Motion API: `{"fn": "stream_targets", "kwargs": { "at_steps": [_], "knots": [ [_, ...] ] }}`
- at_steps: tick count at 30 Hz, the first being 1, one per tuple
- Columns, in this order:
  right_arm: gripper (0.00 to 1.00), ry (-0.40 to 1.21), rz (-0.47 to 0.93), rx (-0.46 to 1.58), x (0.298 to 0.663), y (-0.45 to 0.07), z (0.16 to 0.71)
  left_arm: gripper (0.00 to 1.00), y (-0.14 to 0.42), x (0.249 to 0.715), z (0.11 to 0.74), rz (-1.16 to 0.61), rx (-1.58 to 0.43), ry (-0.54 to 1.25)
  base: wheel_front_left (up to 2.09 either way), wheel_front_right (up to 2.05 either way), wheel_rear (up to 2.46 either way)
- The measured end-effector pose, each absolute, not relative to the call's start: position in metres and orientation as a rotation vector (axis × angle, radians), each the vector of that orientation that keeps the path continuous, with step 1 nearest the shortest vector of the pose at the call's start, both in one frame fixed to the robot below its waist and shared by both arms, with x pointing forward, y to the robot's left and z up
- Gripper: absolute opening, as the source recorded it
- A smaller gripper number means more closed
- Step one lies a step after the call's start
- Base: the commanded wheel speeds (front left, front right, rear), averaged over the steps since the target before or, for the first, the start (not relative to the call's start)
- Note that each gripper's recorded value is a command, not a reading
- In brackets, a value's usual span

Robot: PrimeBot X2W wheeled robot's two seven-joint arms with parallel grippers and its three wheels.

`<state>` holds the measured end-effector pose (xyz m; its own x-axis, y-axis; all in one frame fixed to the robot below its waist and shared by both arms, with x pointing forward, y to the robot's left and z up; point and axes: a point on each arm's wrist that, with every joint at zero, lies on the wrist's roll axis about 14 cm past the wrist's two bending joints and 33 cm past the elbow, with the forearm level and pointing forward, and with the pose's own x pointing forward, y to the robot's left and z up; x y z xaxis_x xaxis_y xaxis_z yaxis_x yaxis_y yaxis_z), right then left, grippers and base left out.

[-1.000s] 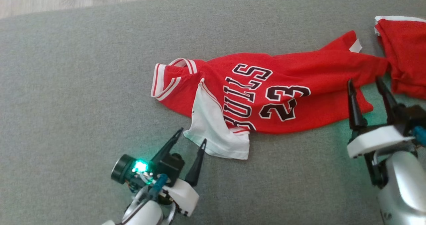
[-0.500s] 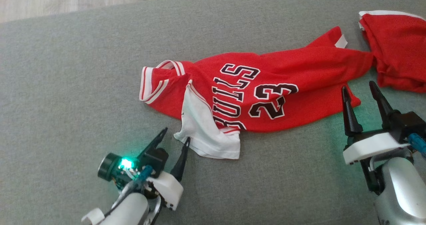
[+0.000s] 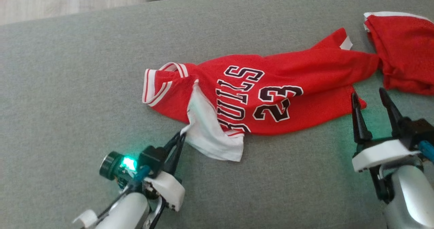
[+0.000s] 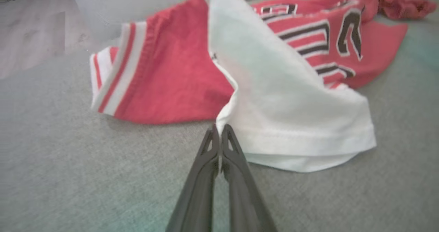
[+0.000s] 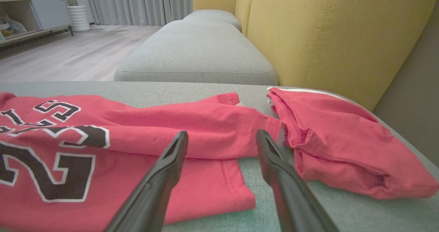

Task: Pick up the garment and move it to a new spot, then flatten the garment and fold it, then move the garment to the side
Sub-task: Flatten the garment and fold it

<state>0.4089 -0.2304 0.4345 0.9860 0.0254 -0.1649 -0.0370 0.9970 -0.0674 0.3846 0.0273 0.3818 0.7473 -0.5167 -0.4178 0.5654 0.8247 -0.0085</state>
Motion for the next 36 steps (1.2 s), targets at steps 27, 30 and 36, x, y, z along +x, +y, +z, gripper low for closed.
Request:
{"fn": "stream_targets", "kwargs": {
  "at_steps": [27, 30, 36],
  "knots": [
    [1.0, 0.396, 0.361, 0.018, 0.345, -0.139, 0.369, 0.0, 0.17, 0.404, 0.504, -0.142, -0.122, 0.092, 0.0, 0.0, 0.0],
    [1.0, 0.413, 0.344, 0.008, 0.345, -0.146, 0.364, 0.0, 0.169, 0.402, 0.503, -0.145, -0.122, 0.094, 0.0, 0.0, 0.0],
    [1.0, 0.423, 0.348, -0.005, 0.354, -0.144, 0.36, 0.0, 0.167, 0.399, 0.501, -0.151, -0.117, 0.103, 0.0, 0.0, 0.0]
  ]
}}
